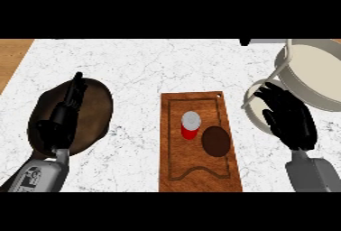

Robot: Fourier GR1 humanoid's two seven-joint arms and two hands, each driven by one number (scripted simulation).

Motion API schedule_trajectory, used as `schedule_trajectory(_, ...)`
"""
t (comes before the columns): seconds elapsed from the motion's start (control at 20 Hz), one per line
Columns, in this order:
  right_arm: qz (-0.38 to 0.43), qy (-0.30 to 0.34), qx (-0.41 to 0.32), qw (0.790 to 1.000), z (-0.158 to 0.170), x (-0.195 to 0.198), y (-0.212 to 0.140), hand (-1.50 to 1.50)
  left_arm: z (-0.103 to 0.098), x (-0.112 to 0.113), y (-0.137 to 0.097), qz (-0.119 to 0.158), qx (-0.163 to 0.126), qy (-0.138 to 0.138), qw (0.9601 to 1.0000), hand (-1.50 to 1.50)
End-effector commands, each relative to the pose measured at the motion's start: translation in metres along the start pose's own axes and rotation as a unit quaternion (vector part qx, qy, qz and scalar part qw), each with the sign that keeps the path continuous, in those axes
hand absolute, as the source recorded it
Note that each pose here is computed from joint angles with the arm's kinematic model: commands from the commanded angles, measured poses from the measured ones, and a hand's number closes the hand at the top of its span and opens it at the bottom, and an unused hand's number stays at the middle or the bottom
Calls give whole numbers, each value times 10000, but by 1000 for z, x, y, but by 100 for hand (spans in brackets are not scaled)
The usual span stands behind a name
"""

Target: Pick the cupcake from the cutting board and place it in the tiered basket

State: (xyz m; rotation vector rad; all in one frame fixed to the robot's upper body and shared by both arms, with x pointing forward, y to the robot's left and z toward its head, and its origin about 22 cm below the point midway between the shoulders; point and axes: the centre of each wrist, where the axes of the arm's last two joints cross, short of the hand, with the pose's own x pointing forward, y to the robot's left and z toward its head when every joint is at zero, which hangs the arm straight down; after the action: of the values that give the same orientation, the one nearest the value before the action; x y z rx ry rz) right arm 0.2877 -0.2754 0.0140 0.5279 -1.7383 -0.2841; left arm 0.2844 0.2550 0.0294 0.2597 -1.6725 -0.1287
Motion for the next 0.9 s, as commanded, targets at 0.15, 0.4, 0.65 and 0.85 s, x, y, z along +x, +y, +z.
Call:
schedule_trajectory(0.15,-328,-277,1291,9907,35,43,-44,-150,8,14,-32,249,-20,76,9997,0)
schedule_trajectory(0.4,1571,189,1803,9708,49,111,-69,-150,16,4,-38,258,39,139,9996,0)
schedule_trajectory(0.65,4071,544,2470,8777,15,190,-28,-150,19,5,-39,237,-62,193,9995,0)
schedule_trajectory(0.85,5358,807,2749,7942,7,216,11,-150,13,15,-37,271,40,96,9996,0)
